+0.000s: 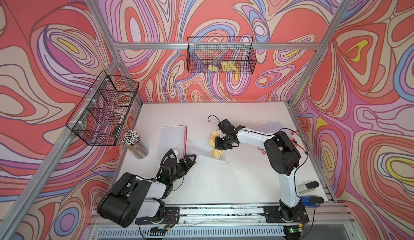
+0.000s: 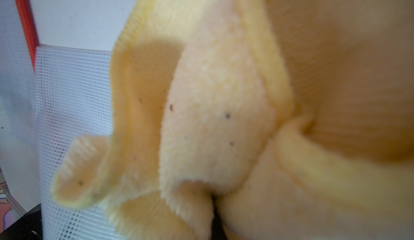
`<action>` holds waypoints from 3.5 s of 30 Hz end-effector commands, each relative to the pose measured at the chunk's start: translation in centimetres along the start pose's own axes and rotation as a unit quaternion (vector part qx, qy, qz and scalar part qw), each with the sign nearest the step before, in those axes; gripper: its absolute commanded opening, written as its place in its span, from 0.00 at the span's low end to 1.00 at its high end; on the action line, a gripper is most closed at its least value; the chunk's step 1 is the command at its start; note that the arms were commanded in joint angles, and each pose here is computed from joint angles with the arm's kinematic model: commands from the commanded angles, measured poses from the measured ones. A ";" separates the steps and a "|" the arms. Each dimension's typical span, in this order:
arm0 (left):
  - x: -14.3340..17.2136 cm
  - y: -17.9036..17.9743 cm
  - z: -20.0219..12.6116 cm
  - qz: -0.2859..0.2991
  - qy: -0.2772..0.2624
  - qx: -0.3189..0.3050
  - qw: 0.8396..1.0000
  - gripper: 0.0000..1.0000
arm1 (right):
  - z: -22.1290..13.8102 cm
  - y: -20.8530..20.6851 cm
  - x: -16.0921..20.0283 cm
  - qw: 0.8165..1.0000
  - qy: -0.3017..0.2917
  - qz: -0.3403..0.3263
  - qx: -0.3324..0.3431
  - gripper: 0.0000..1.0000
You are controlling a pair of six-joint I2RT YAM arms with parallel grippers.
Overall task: Wipe the document bag
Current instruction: Pick up the document bag from the center of the board, then wipe the dirt from the document bag.
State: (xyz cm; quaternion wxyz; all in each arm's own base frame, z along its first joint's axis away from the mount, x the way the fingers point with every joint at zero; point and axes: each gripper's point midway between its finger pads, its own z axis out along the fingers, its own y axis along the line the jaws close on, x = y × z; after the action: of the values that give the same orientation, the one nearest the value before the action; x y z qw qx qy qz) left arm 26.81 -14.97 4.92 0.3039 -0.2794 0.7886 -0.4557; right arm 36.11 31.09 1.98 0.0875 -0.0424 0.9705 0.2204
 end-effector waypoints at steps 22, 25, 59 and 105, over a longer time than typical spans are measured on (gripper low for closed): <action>1.7 -0.3 0.4 0.000 -0.017 0.026 1.000 0.77 | 4.7 -5.8 7.5 0.988 0.120 0.022 0.098 0.00; 1.5 -0.1 1.1 0.008 -0.021 0.018 1.000 0.75 | 4.8 -6.0 7.6 0.987 0.121 0.022 0.100 0.00; 4.9 -6.0 3.8 0.163 0.144 0.040 0.975 0.00 | -6.3 -2.2 2.9 0.996 0.001 0.001 0.085 0.00; 7.6 -0.1 6.5 0.164 0.270 -0.100 0.943 0.00 | 2.2 -6.8 3.9 0.996 0.031 0.079 -0.010 0.00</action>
State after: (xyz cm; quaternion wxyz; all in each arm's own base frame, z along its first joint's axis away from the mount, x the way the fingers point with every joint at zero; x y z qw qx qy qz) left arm 27.28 -24.28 1.94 0.1356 -0.0463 0.9081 -0.3935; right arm 33.05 33.04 2.06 0.0457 -0.0382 0.9282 0.3674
